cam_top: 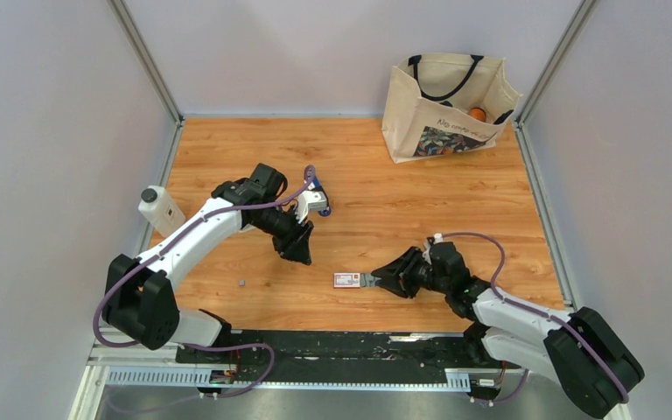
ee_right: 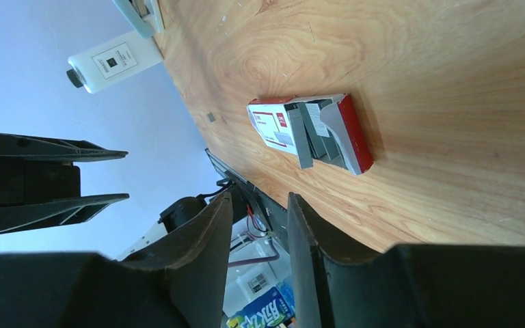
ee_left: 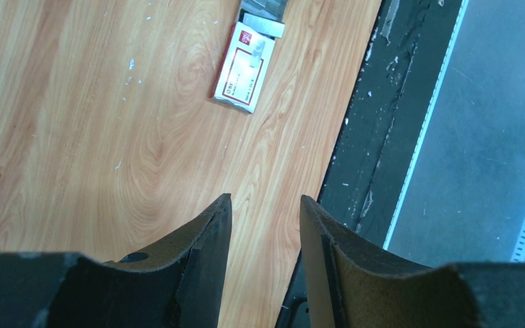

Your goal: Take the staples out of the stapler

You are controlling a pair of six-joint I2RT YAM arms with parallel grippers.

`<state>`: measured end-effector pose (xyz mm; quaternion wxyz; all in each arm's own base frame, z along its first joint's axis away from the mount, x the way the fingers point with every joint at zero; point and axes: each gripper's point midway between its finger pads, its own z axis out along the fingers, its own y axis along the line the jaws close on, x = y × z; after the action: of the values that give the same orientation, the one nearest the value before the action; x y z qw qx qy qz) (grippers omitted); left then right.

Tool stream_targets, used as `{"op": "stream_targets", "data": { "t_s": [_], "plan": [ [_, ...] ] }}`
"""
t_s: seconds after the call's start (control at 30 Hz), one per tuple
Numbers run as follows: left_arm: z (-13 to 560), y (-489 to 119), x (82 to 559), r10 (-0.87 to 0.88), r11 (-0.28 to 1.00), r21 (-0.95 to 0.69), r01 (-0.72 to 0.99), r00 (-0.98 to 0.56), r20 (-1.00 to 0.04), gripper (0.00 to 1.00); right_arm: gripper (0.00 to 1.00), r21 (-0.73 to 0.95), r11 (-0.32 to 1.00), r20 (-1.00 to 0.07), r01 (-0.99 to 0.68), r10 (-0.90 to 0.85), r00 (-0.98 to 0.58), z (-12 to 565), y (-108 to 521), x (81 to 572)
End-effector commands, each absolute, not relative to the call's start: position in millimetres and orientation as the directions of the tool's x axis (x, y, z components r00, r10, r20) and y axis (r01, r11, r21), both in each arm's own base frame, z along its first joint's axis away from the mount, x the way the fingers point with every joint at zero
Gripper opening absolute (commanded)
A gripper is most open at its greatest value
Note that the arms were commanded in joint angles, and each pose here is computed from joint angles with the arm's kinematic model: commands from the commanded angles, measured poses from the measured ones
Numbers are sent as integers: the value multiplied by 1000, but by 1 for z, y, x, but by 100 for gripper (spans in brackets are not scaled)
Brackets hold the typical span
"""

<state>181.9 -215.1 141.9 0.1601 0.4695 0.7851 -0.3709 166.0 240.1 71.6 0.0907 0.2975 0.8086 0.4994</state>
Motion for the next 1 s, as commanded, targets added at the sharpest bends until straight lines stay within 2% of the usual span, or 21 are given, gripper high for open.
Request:
{"op": "stream_targets", "data": {
  "t_s": [0.0, 0.1, 0.27, 0.43, 0.73, 0.97],
  "plan": [
    [145, -216, 183, 619, 254, -397, 882, -464, -634, 50, 38, 878, 388, 31, 280, 538, -842, 94, 242, 176],
    [143, -218, 185, 621, 258, -394, 882, -464, -631, 50, 38, 802, 568, -148, 182, 485, -862, 104, 229, 184],
    [133, -225, 184, 666, 248, -357, 901, -426, -612, 50, 33, 691, 715, -289, 105, 406, -867, 103, 212, 189],
    [121, -233, 181, 702, 226, -358, 906, -406, -584, 50, 28, 603, 798, -379, 6, 293, -878, 97, 217, 188],
    [100, -237, 195, 742, 234, -341, 911, -394, -543, 50, 29, 333, 899, -593, -285, -35, -804, 93, 254, 180],
    [96, -241, 199, 740, 234, -350, 907, -399, -542, 49, 36, 150, 925, -629, -350, -184, -755, 86, 271, 182]
  ]
}}
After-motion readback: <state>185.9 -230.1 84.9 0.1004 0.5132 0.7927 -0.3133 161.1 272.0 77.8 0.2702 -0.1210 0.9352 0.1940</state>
